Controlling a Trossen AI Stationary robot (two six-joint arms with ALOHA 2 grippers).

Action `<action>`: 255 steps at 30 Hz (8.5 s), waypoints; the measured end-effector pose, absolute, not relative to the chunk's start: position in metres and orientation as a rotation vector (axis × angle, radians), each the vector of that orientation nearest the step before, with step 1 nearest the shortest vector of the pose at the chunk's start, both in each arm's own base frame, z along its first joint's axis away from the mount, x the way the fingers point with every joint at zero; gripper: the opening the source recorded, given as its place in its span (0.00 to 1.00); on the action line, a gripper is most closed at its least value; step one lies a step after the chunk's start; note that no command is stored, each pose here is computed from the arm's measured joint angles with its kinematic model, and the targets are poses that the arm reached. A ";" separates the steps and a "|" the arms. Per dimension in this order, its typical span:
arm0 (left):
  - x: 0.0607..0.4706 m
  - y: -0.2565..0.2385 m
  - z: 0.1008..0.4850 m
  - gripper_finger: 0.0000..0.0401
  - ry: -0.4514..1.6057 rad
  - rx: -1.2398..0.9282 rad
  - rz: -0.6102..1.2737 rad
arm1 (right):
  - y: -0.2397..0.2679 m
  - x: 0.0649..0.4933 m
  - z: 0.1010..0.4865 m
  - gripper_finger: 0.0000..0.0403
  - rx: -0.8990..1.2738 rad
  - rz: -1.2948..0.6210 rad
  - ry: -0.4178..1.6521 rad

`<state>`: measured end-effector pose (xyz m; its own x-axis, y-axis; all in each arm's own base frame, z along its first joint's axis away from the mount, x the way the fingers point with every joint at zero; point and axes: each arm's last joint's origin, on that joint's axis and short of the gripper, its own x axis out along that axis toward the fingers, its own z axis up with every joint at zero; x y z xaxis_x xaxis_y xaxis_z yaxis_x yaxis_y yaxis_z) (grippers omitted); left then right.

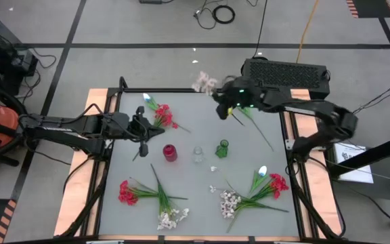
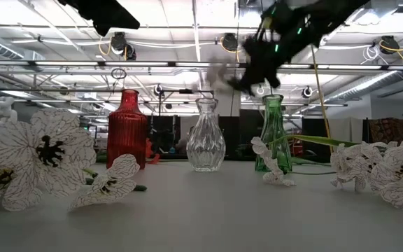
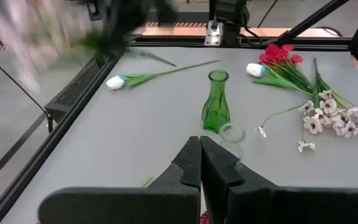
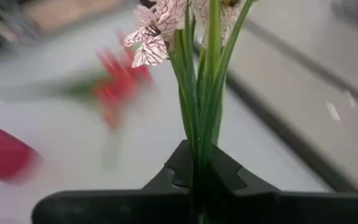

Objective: Sort flowers into vase by color
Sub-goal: Put the top right white flower into the red flower vase, then put the right white flower into the red flower vase

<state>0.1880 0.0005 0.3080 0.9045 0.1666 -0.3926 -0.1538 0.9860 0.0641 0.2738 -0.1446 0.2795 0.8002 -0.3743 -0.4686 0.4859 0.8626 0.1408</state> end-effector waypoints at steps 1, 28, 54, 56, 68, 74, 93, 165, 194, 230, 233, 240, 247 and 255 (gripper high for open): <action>0.188 0.001 0.308 0.00 0.407 0.032 0.166 | -0.139 0.270 0.295 0.01 0.243 -0.437 0.368; 0.263 -0.023 0.307 0.44 0.051 -0.069 -0.021 | 0.025 0.300 0.352 0.02 0.077 -0.004 -0.107; 0.304 -0.037 0.289 0.57 -0.023 -0.068 -0.056 | 0.038 0.337 0.321 0.05 0.093 -0.023 -0.168; 0.304 -0.038 0.288 0.53 -0.019 -0.067 -0.084 | 0.037 0.337 0.321 0.05 0.091 -0.031 -0.160; 0.301 -0.037 0.289 0.10 -0.005 -0.065 -0.101 | 0.038 0.337 0.317 0.08 0.136 -0.026 -0.116; 0.282 -0.028 0.303 0.05 0.049 -0.114 -0.122 | 0.037 0.332 0.317 0.24 0.177 -0.033 -0.060; 0.179 -0.012 0.333 0.05 0.091 -0.110 0.069 | 0.059 0.294 0.325 0.57 0.225 0.034 0.174; 0.151 -0.011 0.260 0.48 0.396 -0.365 0.088 | 0.062 0.293 0.323 0.53 0.221 0.041 0.191; 0.121 -0.049 0.294 0.48 0.218 -0.359 -0.305 | 0.090 0.260 0.311 0.53 0.333 0.035 0.462; 0.160 -0.087 0.309 0.48 0.302 -0.120 -0.284 | 0.217 0.179 0.197 0.53 0.365 -0.134 1.290; 0.160 -0.087 0.309 0.48 0.300 -0.120 -0.280 | 0.219 0.180 0.189 0.53 0.336 -0.185 1.269; 0.161 -0.086 0.310 0.48 0.291 -0.109 -0.253 | 0.224 0.188 0.160 0.53 0.211 -0.208 1.320; 0.161 -0.086 0.310 0.48 0.287 -0.086 -0.256 | 0.223 0.192 0.154 0.35 0.202 -0.214 1.348; 0.161 -0.086 0.310 0.48 0.285 -0.087 -0.256 | 0.223 0.193 0.161 0.03 0.212 -0.168 1.323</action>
